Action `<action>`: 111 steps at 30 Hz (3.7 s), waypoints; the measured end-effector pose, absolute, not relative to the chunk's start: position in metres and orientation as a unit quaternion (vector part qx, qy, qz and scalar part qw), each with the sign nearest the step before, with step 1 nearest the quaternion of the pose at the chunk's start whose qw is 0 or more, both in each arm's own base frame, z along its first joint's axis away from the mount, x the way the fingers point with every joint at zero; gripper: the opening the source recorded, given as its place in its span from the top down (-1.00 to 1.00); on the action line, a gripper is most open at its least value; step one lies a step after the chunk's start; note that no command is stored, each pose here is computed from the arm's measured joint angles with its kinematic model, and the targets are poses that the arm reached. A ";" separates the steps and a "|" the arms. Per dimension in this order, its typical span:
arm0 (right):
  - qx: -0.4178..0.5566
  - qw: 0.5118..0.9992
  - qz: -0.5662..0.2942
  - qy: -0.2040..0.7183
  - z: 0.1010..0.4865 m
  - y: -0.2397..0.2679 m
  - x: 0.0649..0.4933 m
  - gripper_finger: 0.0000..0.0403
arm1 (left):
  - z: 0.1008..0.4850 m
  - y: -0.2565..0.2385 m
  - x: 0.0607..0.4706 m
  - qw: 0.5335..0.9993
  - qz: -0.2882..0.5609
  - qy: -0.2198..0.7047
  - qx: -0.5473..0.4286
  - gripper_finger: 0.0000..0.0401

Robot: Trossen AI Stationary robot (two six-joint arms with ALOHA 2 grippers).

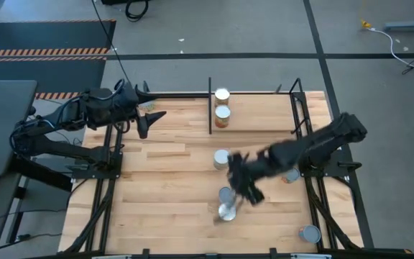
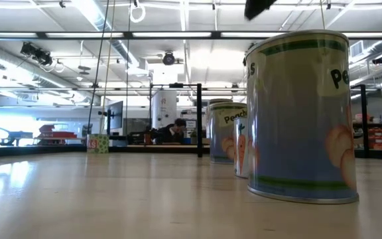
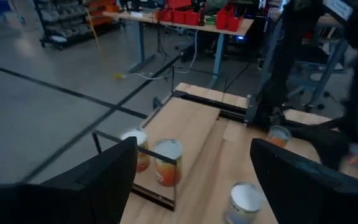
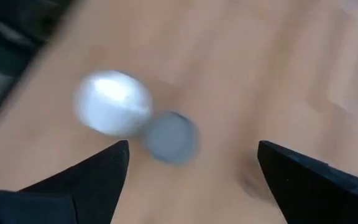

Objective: Pick and place cans onto a shelf
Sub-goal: Put the bottom canned peaches on the shelf

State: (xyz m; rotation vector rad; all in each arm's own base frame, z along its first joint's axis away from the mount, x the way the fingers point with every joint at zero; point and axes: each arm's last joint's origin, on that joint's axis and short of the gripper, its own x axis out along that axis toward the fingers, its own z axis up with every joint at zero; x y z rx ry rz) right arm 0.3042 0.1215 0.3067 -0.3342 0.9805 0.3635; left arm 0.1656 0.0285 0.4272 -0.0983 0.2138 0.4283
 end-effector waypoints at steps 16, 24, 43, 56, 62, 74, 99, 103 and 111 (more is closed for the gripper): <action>-0.129 0.820 0.242 0.503 0.242 0.186 0.352 -0.98 | 0.419 0.004 0.158 0.974 0.102 0.152 -0.135 -0.58; -0.164 0.777 0.258 0.550 0.207 0.184 0.360 -0.98 | 0.417 -0.010 0.155 0.973 0.062 0.172 -0.139 -0.58; -0.129 0.782 0.235 0.563 0.227 0.187 0.362 -0.56 | 0.426 -0.035 0.155 0.971 -0.044 0.139 -0.189 -0.58; -0.010 0.819 -0.018 0.573 0.338 0.097 0.316 -0.56 | 0.425 -0.046 0.168 0.956 -0.091 0.151 -0.233 -0.58; 0.031 0.809 -0.159 0.565 0.364 0.008 0.277 -0.56 | 0.421 -0.044 0.184 0.964 -0.055 0.146 -0.217 -0.58; 0.071 0.825 -0.226 0.513 0.344 -0.165 0.239 -0.56 | 0.427 0.031 0.208 0.974 0.096 0.114 -0.172 -0.59; 0.057 0.818 -0.145 0.554 0.261 -0.261 0.265 -0.65 | 0.398 0.152 0.235 0.955 0.223 0.113 -0.157 -0.59; 0.054 0.817 -0.147 0.555 0.260 -0.262 0.265 -0.77 | 0.399 0.151 0.234 0.955 0.223 0.114 -0.161 -0.59; 0.041 0.825 -0.172 0.537 0.282 -0.251 0.261 -0.88 | 0.409 0.127 0.222 0.960 0.185 0.121 -0.173 -0.59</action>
